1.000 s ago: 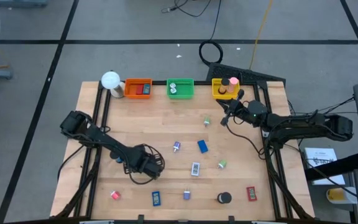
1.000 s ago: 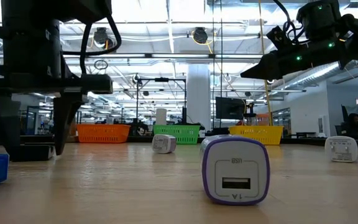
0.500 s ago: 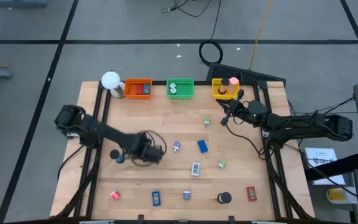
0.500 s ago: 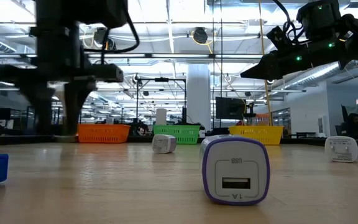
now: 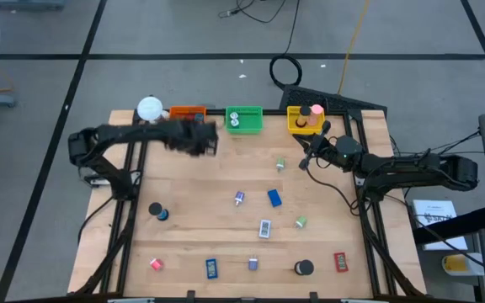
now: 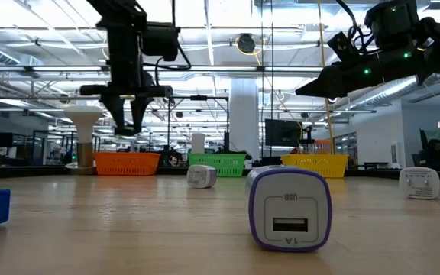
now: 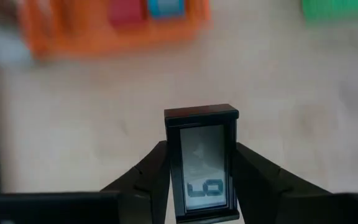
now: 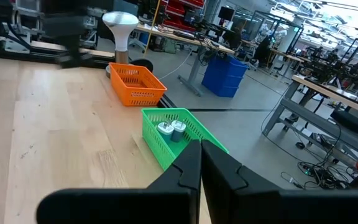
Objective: Pick & Place Office items
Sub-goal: Put the black digital clock into the orange basket, then put the green charger adapter into the green basket
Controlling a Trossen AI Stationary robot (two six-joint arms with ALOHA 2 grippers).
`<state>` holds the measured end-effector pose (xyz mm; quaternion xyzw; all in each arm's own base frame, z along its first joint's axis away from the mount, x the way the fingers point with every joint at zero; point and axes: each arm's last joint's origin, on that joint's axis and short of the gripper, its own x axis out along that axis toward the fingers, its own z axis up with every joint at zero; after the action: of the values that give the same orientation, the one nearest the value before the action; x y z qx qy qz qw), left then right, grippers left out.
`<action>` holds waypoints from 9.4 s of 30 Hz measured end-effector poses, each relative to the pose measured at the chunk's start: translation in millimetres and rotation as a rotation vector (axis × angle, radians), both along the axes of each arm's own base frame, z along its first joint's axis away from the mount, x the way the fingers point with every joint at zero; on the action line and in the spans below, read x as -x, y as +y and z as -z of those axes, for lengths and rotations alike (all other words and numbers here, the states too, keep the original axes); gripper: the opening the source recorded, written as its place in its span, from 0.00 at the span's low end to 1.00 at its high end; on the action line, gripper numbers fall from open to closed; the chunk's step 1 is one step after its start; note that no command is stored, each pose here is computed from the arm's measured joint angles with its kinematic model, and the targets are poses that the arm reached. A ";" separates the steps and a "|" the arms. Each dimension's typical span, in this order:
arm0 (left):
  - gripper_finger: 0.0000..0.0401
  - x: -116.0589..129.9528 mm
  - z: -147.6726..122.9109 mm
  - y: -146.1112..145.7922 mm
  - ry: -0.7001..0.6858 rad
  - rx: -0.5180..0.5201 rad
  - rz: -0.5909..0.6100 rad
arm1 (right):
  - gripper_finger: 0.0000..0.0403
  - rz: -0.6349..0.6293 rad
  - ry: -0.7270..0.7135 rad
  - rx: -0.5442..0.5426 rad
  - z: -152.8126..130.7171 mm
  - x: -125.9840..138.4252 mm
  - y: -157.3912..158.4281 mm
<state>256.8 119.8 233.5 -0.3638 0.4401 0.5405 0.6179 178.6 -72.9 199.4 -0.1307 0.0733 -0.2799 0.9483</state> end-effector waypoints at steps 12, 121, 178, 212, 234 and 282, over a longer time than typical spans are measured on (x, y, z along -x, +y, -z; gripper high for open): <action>0.35 31.6 -2.5 108.8 0.050 -0.030 -0.082 | 0.01 0.000 -0.012 0.004 -1.2 -0.1 0.0; 0.03 -62.1 24.9 -19.5 -0.424 -0.644 0.749 | 0.01 0.002 -0.037 -0.028 -1.5 -0.1 0.0; 0.09 -6.0 77.9 -80.1 -0.926 -0.866 1.049 | 0.42 -0.103 1.171 -0.341 -15.3 -92.6 48.4; 0.09 -6.2 77.8 -80.2 -0.927 -0.866 1.049 | 0.31 -0.557 1.505 0.138 47.3 -142.2 8.1; 0.09 -6.2 78.8 -80.3 -0.918 -0.857 1.053 | 0.31 -0.358 0.236 -0.334 69.4 -141.3 -16.2; 0.09 -6.1 80.9 -80.0 -0.996 -0.732 0.970 | 0.19 -0.198 0.178 -0.252 -2.4 -94.4 -20.7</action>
<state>262.8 39.8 152.6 -0.1040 0.0149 0.0943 0.9900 273.0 -93.6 201.9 -0.0418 0.1782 -0.1611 0.9698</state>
